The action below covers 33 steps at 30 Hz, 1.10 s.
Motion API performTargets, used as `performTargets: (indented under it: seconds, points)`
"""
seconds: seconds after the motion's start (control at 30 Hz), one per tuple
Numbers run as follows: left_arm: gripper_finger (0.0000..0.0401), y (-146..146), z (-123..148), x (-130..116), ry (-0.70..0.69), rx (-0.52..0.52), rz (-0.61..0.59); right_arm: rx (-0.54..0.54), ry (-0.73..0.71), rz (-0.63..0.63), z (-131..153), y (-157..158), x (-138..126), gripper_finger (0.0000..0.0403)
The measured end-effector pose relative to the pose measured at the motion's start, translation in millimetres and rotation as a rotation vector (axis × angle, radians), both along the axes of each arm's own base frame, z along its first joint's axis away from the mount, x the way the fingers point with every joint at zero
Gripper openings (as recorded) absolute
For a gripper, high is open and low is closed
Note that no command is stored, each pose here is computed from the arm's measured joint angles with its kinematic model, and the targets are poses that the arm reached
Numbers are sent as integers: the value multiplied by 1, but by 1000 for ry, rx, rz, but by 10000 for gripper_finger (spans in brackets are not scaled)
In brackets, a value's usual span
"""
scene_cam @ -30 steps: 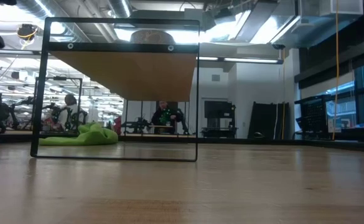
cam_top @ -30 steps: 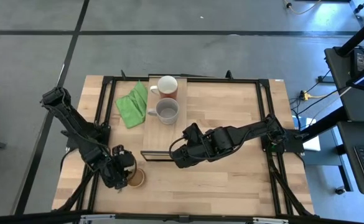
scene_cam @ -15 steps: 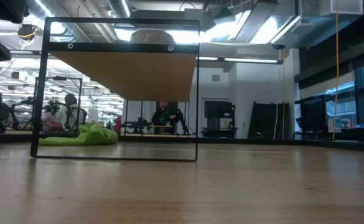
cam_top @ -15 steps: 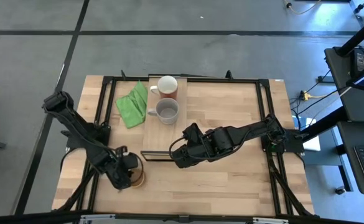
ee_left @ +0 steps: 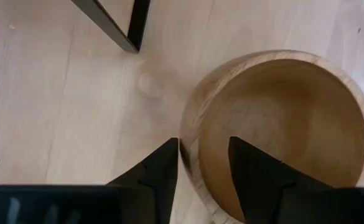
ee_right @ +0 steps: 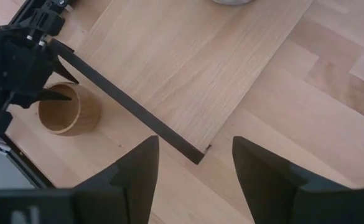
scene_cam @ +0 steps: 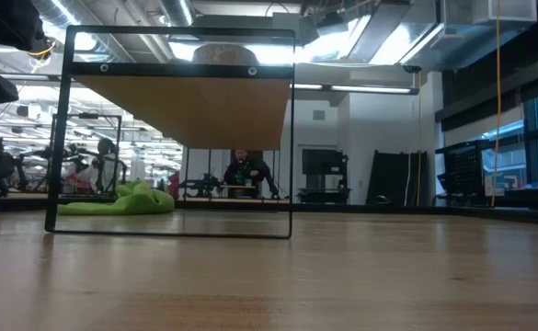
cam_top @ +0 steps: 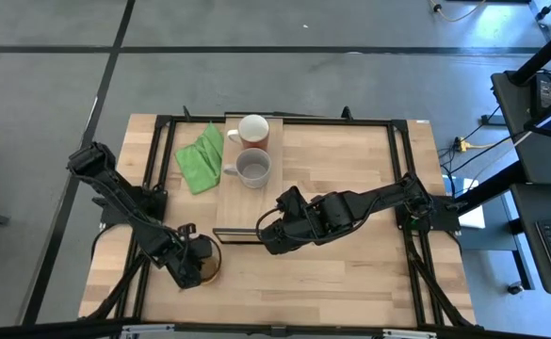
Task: Stack small to large cups/mugs on shelf
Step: Put the brown mug on the shelf
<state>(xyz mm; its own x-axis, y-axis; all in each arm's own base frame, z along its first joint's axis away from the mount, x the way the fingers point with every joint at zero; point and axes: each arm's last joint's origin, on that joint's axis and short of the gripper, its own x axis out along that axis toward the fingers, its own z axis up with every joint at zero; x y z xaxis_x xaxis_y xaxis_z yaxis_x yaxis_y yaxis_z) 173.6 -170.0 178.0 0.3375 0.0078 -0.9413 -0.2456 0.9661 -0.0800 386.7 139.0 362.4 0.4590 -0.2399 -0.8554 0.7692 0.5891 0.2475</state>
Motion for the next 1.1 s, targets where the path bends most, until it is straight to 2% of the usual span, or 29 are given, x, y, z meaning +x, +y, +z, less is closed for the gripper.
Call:
performTargets:
  seconds: [0.13,0.3,0.5,0.6,0.7,0.83,0.93,1.1]
  points:
    - [97,0,0,0,7,-2,-5,3,1,0,0,0,0,206]
    - [20,0,0,-1,18,-5,-6,3,1,0,0,0,0,206]
    - [19,0,1,-1,16,-10,-7,3,0,-1,0,0,0,206]
    - [15,2,7,-2,19,-51,-6,3,0,1,0,1,0,206]
    - [15,4,28,-4,-5,-88,-6,4,0,3,0,2,-1,206]
    - [15,9,70,-8,-47,-122,0,6,2,13,0,7,-3,206]
    - [15,13,105,-10,-78,-109,11,2,1,24,0,13,-5,206]
    - [15,28,157,-9,-142,-56,71,-63,-17,-12,0,24,-13,206]
